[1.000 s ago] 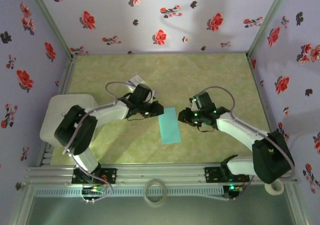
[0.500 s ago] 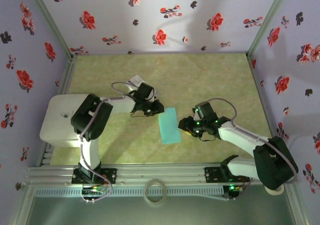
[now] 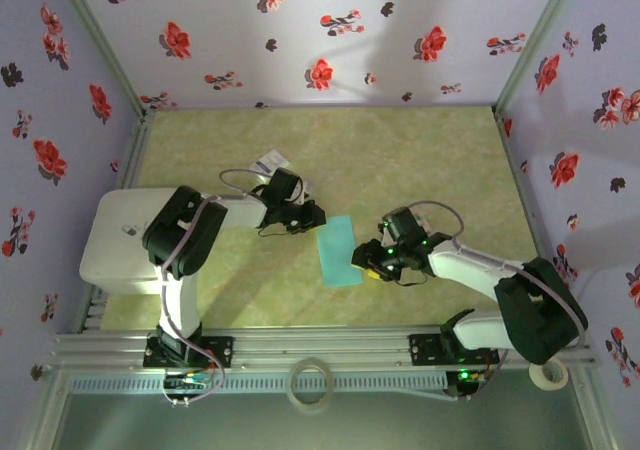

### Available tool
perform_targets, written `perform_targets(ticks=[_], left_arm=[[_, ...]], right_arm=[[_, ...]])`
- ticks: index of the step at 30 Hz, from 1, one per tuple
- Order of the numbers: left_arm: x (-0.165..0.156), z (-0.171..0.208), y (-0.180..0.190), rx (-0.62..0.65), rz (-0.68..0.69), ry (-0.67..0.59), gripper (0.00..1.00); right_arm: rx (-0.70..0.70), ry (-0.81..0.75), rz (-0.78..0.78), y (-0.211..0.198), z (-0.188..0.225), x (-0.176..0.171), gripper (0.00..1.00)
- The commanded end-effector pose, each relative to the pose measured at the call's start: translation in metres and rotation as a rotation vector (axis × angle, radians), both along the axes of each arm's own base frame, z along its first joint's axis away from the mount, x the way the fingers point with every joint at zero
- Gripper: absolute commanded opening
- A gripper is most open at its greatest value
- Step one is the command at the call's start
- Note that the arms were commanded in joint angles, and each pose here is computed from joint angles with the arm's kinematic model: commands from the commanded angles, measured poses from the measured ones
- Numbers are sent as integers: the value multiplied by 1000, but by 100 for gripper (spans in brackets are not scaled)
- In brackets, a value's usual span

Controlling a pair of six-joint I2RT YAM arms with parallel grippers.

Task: Fold a paper plane with a square sheet of paper (pick it up from the middle)

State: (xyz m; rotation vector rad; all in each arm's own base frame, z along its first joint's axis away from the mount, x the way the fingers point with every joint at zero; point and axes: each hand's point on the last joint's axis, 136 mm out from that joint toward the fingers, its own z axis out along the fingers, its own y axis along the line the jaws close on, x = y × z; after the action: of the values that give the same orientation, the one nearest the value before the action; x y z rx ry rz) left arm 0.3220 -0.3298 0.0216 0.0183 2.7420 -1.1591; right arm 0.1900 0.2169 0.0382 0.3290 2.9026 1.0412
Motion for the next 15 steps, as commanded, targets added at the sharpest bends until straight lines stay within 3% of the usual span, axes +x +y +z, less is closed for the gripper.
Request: perform_targets(ticks=[1,15], left_arm=[[-14,-28,13,63,16,65,16],[-16,-25,20,61,28,61,16]], right_arm=[[13,40,15,5,-4,-6,49],[-24,73,35,2,-14,-16,45]])
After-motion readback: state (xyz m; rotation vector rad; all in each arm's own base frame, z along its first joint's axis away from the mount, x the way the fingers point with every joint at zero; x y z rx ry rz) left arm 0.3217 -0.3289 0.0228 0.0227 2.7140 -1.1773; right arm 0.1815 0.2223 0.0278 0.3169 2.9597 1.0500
